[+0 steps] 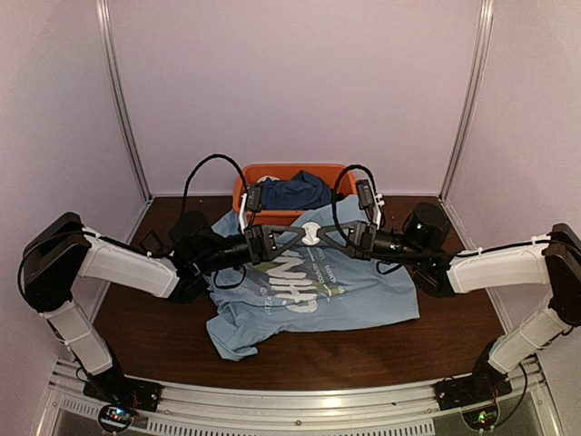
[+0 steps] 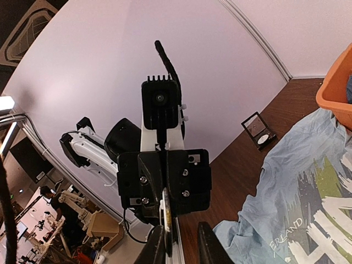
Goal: Pin the brooch onto the clothing
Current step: Pass from the left arm to the right
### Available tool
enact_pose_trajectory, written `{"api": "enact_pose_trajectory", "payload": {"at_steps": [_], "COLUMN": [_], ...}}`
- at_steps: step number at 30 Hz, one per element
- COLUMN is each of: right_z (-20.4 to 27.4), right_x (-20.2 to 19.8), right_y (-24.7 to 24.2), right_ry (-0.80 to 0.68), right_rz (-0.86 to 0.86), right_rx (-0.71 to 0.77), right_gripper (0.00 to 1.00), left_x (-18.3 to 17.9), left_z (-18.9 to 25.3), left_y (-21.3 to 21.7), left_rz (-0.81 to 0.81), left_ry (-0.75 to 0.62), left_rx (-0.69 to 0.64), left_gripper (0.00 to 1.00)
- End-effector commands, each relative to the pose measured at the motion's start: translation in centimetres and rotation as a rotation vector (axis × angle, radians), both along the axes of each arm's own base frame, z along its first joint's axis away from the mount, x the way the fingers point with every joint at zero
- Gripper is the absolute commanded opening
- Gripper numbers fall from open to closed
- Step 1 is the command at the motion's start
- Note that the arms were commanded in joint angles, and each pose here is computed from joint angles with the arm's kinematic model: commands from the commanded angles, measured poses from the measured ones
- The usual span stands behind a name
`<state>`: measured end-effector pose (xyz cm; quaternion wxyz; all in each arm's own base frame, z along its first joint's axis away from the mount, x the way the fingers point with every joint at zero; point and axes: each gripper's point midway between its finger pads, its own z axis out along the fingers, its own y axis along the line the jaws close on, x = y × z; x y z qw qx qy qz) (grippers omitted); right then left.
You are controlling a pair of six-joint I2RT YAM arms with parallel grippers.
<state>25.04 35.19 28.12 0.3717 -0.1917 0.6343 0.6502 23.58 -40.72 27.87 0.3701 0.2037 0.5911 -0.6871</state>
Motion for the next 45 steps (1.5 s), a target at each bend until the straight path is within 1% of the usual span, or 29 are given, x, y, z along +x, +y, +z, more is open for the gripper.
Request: {"api": "enact_pose_trajectory", "payload": {"at_steps": [1, 15, 17, 18, 20, 30, 31, 35, 37, 40, 42, 45], "right_z": [1.2, 1.6, 1.5, 1.6, 1.7, 0.8, 0.6, -0.6, -2.0, -2.9, -3.0, -3.2], "right_x": [0.4, 0.8, 0.7, 0.6, 0.5, -0.1, -0.2, 0.1, 0.3, 0.0, -0.3, -0.9], "right_y": [-0.2, 0.1, 0.1, 0.1, 0.2, -0.1, -0.1, -0.3, -0.4, -0.6, -0.9, -1.1], "right_ry": [-0.021, -0.022, -0.019, -0.024, -0.027, -0.033, -0.033, -0.038, -0.024, -0.023, -0.025, -0.002], "right_rz": [-0.014, -0.012, -0.009, -0.006, 0.004, 0.014, 0.012, -0.012, -0.022, -0.02, -0.014, 0.017], "right_rx": [0.031, 0.039, 0.04, 0.045, 0.047, 0.026, 0.017, -0.053, -0.127, -0.199, -0.227, -0.257], "right_gripper": [0.22, 0.21, 0.17, 0.13, 0.0, 0.0, 0.0, 0.0, 0.0, 0.0, 0.0, 0.0], "left_x": [-0.6, -0.7, -0.7, -0.7, -0.7, -0.5, -0.5, -0.4, -0.1, 0.7, 1.4, 2.2], "left_z": [0.9, 0.9, 0.8, 1.0, 0.8, 0.7, 0.6, 0.3, 0.1, 0.1, -1.3, -2.6], "left_y": [0.1, 0.1, 0.1, 0.1, 0.1, 0.0, 0.0, 0.1, 0.4, 1.2, 1.0, 0.8], "left_rz": [-0.017, -0.023, -0.022, -0.023, -0.021, -0.019, -0.019, -0.019, -0.008, 0.032, 0.068, 0.118], "left_ry": [-0.027, -0.024, -0.023, -0.025, -0.023, -0.015, -0.013, -0.01, -0.009, -0.018, -0.048, -0.112], "left_rx": [-0.034, -0.037, -0.035, -0.037, -0.034, -0.033, -0.03, -0.02, -0.008, 0.037, 0.163, 0.348], "left_gripper": [0.0, 0.0, 0.0, 0.0, 0.0, 0.0, 0.05, 0.41, 0.54, 0.66, 0.72, 0.78]}}
